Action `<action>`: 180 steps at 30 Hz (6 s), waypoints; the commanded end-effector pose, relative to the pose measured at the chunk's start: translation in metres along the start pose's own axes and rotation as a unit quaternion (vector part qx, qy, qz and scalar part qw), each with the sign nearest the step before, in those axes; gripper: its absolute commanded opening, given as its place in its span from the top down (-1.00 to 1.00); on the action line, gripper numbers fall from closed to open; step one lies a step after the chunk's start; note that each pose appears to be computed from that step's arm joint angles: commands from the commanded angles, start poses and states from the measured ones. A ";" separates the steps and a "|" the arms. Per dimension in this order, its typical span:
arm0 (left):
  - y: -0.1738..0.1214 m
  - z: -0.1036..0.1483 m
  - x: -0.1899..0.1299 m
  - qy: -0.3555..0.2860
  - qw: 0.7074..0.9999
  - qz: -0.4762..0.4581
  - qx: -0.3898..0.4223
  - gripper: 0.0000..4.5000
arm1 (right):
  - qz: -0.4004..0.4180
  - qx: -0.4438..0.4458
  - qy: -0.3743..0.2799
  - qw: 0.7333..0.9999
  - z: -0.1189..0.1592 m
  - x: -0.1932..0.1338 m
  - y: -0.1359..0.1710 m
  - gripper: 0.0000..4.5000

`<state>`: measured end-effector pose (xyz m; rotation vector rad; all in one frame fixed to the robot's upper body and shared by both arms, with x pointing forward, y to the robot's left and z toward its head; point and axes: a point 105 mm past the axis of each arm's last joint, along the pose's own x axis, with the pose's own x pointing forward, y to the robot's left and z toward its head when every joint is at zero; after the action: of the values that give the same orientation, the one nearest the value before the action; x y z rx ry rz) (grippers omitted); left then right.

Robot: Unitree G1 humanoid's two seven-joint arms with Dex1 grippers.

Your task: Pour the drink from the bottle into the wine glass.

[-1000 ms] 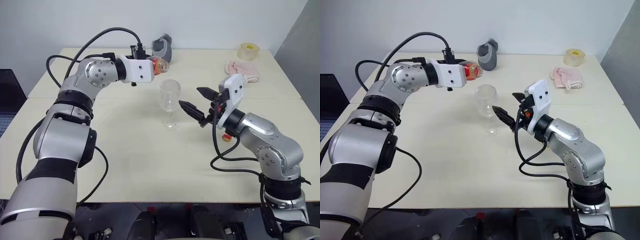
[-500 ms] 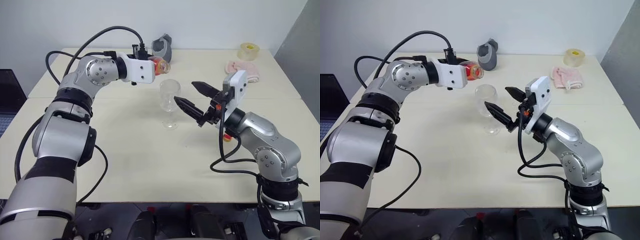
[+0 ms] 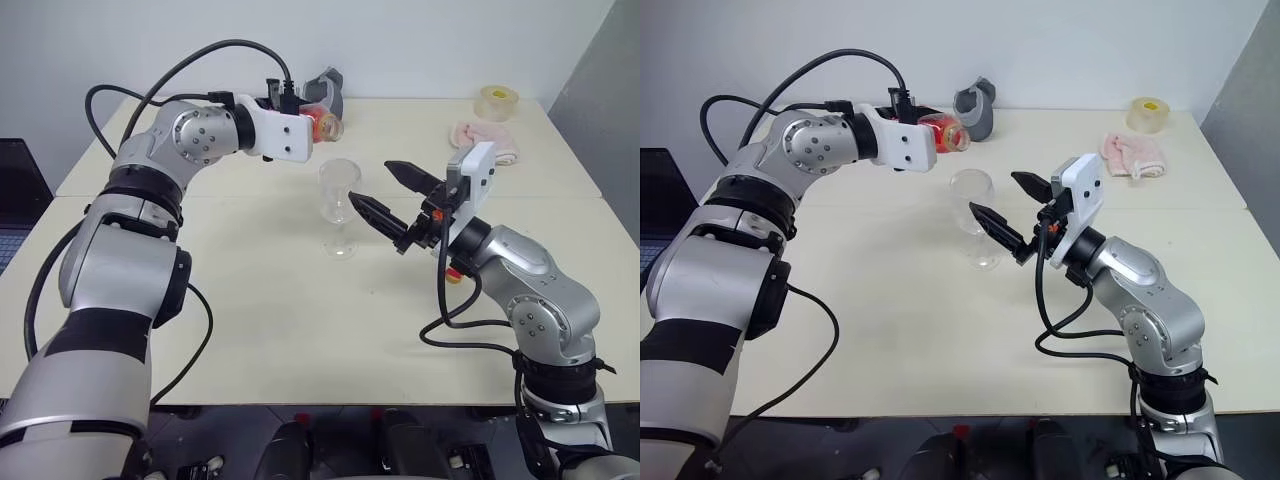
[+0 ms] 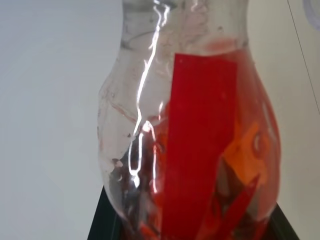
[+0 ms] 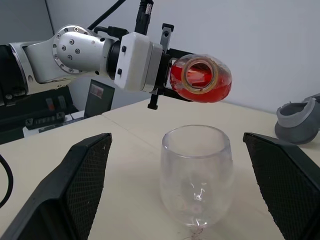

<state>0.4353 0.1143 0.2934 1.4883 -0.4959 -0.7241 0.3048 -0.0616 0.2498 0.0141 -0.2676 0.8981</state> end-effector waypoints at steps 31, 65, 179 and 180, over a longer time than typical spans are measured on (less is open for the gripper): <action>0.028 0.001 -0.013 0.011 0.995 0.023 0.100 0.50 | -0.003 -0.026 -0.020 0.999 0.007 -0.001 0.002 -1.00; 0.041 -0.001 -0.014 0.033 0.986 0.032 0.157 0.50 | -0.013 -0.030 -0.020 0.999 0.006 -0.001 -0.005 -1.00; -0.139 -0.087 -0.091 0.106 0.709 0.304 -0.628 0.50 | 0.082 -0.039 0.060 0.994 -0.035 -0.055 0.042 -1.00; -0.138 -0.086 -0.088 0.100 0.701 0.307 -0.636 0.50 | 0.079 -0.040 0.060 0.994 -0.035 -0.054 0.040 -1.00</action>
<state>0.4127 0.2524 0.1410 0.0424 -0.0997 -0.1778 0.2492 -0.0730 0.1887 -0.1287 -0.1438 1.0529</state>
